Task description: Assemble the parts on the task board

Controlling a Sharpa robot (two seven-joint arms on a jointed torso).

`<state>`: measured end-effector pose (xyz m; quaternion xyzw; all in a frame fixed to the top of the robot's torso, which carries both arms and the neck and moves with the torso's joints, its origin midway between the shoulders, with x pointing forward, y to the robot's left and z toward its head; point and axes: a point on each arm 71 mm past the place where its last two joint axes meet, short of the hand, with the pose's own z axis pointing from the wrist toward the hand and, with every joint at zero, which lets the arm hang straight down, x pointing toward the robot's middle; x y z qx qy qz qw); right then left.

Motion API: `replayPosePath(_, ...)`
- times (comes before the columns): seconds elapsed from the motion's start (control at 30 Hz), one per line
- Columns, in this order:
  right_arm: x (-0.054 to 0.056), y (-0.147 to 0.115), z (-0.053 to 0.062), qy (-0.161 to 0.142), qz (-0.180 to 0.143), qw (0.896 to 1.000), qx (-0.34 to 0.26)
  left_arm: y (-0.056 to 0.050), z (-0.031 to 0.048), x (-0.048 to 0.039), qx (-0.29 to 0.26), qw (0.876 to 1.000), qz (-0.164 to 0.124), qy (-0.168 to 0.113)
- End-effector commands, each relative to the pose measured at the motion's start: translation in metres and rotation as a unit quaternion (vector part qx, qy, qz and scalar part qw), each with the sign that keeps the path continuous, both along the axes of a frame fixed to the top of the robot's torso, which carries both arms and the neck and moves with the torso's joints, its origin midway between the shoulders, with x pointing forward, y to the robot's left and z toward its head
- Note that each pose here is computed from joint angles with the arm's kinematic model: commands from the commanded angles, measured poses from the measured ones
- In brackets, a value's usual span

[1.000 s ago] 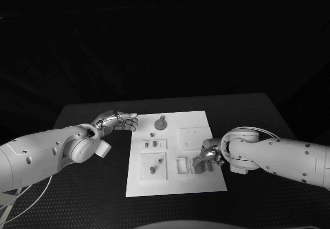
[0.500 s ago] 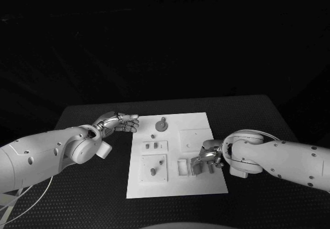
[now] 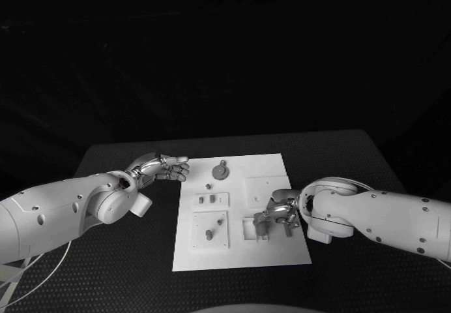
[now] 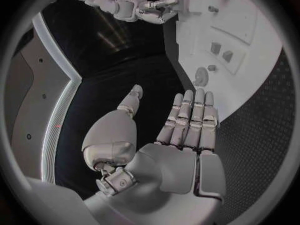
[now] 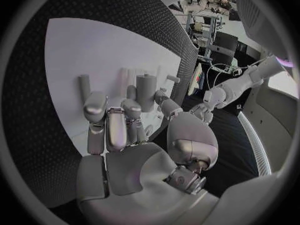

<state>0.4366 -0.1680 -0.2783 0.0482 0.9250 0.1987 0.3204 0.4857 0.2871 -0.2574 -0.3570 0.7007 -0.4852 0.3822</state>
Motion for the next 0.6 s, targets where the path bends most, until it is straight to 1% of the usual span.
replayPosePath(0.03, 0.000, 0.006, -0.001, 0.011, -0.007, 1.000, 0.009, -0.003, 0.0009, -0.0003, -0.008, 1.000, -0.009, 0.002)
replayPosePath(0.23, 0.001, 0.013, -0.002, 0.013, -0.004, 1.000, 0.007, -0.003, 0.0007, 0.0000, -0.008, 1.000, -0.009, 0.002)
replayPosePath(0.43, 0.000, 0.022, -0.003, 0.018, 0.004, 1.000, 0.010, -0.003, 0.0005, 0.0000, -0.008, 1.000, -0.009, 0.004)
replayPosePath(0.6, 0.000, 0.022, -0.003, 0.020, 0.003, 1.000, 0.008, -0.003, 0.0005, -0.0002, -0.008, 1.000, -0.011, 0.005)
